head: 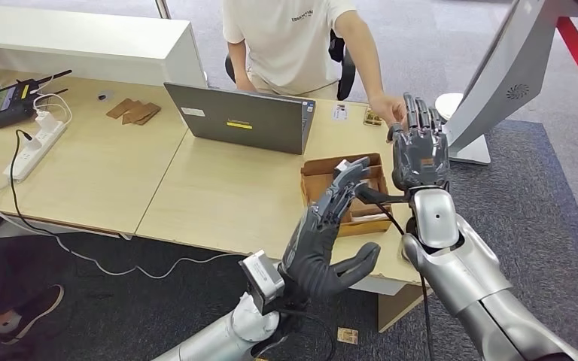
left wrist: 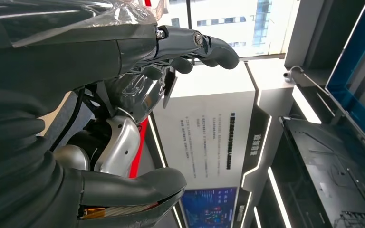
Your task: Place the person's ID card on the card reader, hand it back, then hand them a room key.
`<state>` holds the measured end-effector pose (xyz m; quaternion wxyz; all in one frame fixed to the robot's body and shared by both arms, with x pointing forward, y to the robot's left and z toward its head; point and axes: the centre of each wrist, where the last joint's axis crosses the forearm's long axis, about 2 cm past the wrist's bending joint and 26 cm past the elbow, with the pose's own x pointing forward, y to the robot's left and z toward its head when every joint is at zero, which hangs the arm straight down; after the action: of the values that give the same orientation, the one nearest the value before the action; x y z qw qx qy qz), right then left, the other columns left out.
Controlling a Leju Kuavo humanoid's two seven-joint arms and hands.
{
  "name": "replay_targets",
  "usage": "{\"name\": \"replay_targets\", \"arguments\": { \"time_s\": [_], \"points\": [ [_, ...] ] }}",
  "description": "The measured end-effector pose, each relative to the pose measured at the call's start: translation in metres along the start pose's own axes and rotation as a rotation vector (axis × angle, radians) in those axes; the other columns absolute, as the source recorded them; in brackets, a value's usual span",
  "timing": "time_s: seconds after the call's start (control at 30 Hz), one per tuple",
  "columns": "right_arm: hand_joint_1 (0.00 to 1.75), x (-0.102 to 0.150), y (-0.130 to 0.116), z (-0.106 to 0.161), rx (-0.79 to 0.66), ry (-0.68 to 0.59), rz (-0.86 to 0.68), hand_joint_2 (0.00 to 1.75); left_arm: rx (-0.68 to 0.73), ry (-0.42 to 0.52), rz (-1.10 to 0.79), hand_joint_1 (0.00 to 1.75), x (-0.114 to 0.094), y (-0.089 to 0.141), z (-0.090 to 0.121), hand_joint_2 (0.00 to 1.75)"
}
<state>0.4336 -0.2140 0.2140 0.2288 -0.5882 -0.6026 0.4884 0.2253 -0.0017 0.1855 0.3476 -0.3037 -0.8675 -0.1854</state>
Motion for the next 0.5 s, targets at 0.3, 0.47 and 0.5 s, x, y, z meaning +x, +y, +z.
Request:
{"name": "replay_targets", "arguments": {
  "time_s": [0.3, 0.47, 0.5],
  "points": [
    [1.75, -0.007, -0.002, -0.006, 0.014, 0.019, 0.006, 1.75, -0.011, 0.001, 0.008, 0.00, -0.003, -0.001, -0.001, 1.75],
    [1.34, -0.018, -0.005, -0.019, 0.034, 0.050, 0.002, 1.75, -0.023, -0.010, 0.020, 0.00, -0.004, -0.002, -0.004, 1.75],
    [0.91, -0.019, -0.006, -0.022, 0.039, 0.054, 0.005, 1.75, -0.025, -0.011, 0.021, 0.00, -0.005, -0.001, -0.004, 1.75]
  ]
}}
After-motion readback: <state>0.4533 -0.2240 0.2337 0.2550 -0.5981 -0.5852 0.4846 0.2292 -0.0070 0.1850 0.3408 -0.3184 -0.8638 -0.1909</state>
